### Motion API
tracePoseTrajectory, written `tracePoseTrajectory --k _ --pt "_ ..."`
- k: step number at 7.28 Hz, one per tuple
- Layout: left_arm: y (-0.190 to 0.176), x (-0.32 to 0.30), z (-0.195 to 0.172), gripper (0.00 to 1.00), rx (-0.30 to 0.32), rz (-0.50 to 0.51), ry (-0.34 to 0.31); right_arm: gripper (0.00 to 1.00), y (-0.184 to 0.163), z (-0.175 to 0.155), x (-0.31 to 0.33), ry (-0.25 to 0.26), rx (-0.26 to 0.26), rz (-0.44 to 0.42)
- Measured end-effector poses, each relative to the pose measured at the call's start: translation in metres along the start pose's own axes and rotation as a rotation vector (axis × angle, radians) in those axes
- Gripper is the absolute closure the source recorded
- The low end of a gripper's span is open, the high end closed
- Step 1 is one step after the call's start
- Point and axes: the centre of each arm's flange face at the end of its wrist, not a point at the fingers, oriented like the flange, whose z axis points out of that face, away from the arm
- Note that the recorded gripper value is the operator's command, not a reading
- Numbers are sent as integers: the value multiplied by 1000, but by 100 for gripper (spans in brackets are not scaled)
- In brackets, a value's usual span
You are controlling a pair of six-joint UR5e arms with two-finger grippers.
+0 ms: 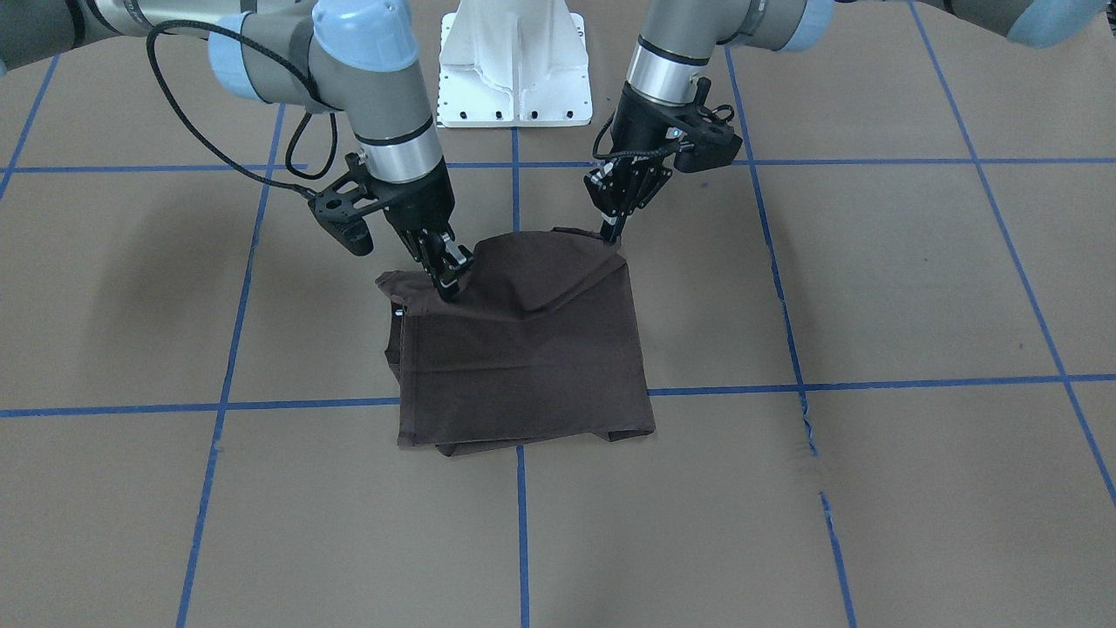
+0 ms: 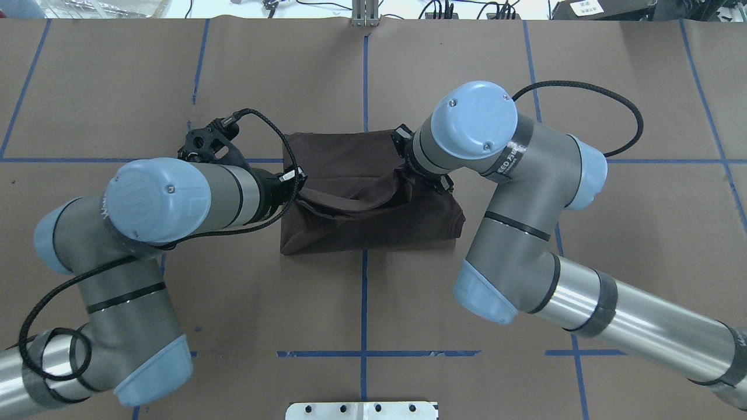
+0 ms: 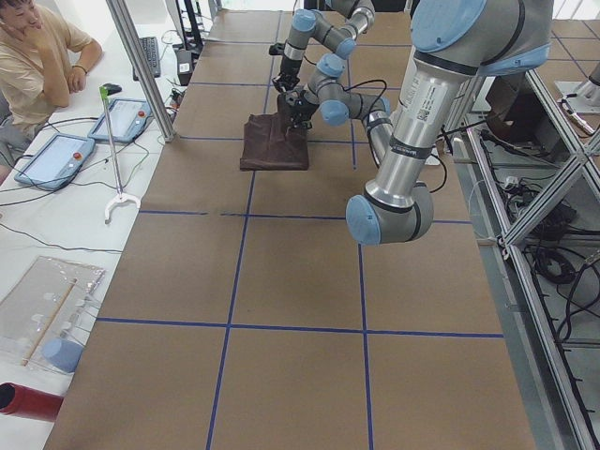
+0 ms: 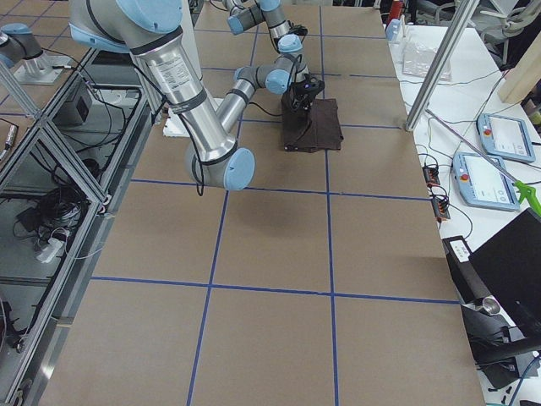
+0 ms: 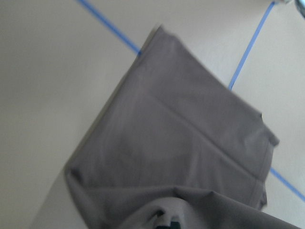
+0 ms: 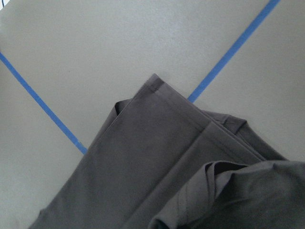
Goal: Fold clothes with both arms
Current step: 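Fold the near edge over toward the far edge with both grippers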
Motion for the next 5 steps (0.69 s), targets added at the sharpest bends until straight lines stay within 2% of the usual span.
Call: tracePoseTrajectory --k 1,2,3,4,5 --pt "-38 12 36 0 59 58 -12 1 -17 34 -29 -2 10 19" --pt "-78 20 75 0 131 122 -10 0 -40 70 -69 -7 32 38" --pt "-120 23 97 0 201 185 15 0 -73 86 -106 -11 39 39" --pt "-151 20 98 0 230 235 32 0 -107 80 -128 -9 11 30" --pt "-162 9 88 0 230 265 48 0 -127 72 -136 -6 -25 25"
